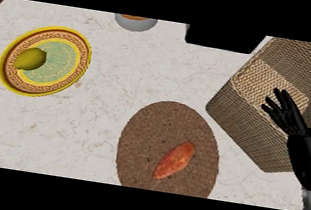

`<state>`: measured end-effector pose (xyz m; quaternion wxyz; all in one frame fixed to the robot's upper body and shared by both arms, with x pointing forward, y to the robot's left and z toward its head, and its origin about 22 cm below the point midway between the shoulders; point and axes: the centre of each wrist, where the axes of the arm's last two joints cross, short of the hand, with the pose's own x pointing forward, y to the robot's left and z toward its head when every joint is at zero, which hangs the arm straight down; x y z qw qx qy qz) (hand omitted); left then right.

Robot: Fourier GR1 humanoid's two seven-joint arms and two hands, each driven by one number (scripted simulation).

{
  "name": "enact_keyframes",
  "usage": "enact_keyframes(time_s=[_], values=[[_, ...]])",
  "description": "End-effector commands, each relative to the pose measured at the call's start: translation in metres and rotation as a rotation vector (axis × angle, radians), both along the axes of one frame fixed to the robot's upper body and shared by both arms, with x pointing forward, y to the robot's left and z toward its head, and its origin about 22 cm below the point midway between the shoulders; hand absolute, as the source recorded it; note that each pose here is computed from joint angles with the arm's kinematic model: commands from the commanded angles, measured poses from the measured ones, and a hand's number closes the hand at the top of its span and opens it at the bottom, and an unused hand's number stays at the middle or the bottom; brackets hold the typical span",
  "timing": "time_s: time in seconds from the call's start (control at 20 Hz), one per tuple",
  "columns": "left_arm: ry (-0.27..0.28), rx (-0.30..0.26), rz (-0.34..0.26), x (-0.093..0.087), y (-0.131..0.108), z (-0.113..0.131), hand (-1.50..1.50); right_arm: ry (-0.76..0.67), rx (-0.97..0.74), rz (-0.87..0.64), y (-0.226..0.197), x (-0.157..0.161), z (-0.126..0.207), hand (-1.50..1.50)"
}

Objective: Pick the sweet potato from the placemat and place it in the basket

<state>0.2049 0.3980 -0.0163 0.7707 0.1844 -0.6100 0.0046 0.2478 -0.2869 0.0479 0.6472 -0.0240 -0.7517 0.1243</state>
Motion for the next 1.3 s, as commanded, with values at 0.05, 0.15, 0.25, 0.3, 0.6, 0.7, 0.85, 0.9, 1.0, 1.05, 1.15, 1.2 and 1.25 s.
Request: enact_keyframes(time_s=[0.05, 0.15, 0.25, 0.3, 0.6, 0.7, 0.85, 0.9, 1.0, 1.05, 1.15, 1.2, 1.25], values=[[-0.133, 0.019, -0.134, 0.024, -0.030, 0.014, 0.00, -0.011, 0.034, -0.053, 0.034, 0.004, 0.009, 1.50], [-0.263, 0.111, -0.233, 0.050, -0.039, 0.049, 0.00, -0.018, 0.143, -0.118, 0.062, 0.011, 0.014, 1.50], [-0.381, 0.202, -0.324, 0.072, -0.051, 0.086, 0.00, 0.001, 0.238, -0.166, 0.084, 0.008, 0.011, 1.50], [-0.235, 0.105, -0.214, 0.048, -0.035, 0.046, 0.00, -0.320, 0.375, -0.451, 0.037, 0.017, 0.054, 1.50], [-0.348, 0.153, -0.430, 0.082, -0.095, 0.081, 0.00, -0.125, 0.389, -0.417, 0.198, 0.017, 0.017, -1.50], [-0.350, 0.171, -0.415, 0.085, -0.088, 0.086, 0.00, -0.154, 0.298, -0.539, 0.206, 0.027, 0.008, -1.50], [-0.343, 0.174, -0.417, 0.083, -0.095, 0.081, 0.00, -0.097, 0.071, -0.634, 0.182, 0.039, -0.023, -1.50], [-0.329, 0.172, -0.411, 0.082, -0.093, 0.081, 0.00, -0.059, 0.003, -0.661, 0.165, 0.044, -0.032, -1.50], [-0.345, 0.198, -0.391, 0.088, -0.089, 0.092, 0.00, 0.027, -0.102, -0.688, 0.142, 0.051, -0.045, -1.50], [-0.330, 0.190, -0.394, 0.084, -0.091, 0.084, 0.00, 0.089, -0.179, -0.666, 0.131, 0.049, -0.055, -1.50], [-0.344, 0.184, -0.391, 0.088, -0.090, 0.091, 0.00, 0.169, -0.304, -0.605, 0.117, 0.052, -0.061, -1.50], [-0.341, 0.192, -0.394, 0.087, -0.093, 0.088, 0.00, 0.210, -0.350, -0.558, 0.116, 0.054, -0.060, -1.50], [-0.322, 0.185, -0.401, 0.085, -0.093, 0.086, 0.00, 0.261, -0.416, -0.498, 0.116, 0.047, -0.067, -1.50]])
